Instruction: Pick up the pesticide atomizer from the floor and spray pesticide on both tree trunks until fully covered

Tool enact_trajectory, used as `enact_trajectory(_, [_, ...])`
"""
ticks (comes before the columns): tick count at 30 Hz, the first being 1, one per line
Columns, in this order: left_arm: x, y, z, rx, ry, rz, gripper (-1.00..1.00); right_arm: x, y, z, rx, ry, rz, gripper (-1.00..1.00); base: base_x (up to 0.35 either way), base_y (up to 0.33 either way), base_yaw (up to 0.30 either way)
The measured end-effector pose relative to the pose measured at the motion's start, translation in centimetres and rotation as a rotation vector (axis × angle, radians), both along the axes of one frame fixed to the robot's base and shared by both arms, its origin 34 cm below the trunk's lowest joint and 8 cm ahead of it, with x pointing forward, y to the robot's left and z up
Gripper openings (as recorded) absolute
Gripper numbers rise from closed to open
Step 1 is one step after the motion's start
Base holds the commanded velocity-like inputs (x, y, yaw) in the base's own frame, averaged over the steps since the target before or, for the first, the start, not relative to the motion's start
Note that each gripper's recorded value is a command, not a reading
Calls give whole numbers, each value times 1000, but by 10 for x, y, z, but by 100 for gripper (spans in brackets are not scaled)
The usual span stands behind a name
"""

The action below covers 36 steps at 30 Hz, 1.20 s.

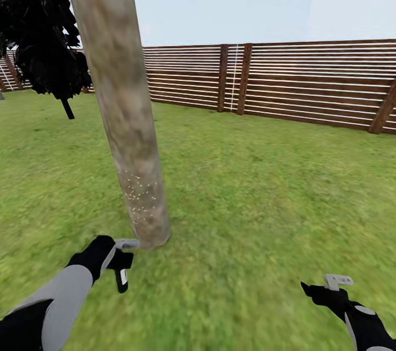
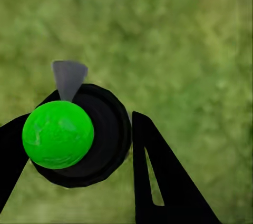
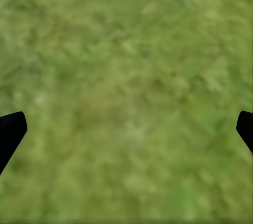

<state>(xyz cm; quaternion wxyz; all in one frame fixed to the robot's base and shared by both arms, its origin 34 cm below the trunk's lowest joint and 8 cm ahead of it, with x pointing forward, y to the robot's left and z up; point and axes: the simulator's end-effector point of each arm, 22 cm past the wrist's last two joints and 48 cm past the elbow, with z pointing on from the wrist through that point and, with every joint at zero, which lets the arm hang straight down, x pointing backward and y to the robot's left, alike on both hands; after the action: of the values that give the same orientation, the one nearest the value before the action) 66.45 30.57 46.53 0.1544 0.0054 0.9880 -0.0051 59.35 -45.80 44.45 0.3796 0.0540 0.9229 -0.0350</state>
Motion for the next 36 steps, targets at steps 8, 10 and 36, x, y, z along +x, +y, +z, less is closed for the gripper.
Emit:
enact_trajectory(8, [-3,-47,-29,-21,-52,74,-100,-3,0,-17,-1,-1,0,100,0,0,0])
enact_trajectory(10, [-9,-41,-38,-14,-46,79,-100,-4,0,-21,-1,-1,1,100,0,0,0])
enact_trajectory(36, [5,-38,-39,-15,-135,93,-100,-19,1,-40,3,13,0,100,24,-161,148])
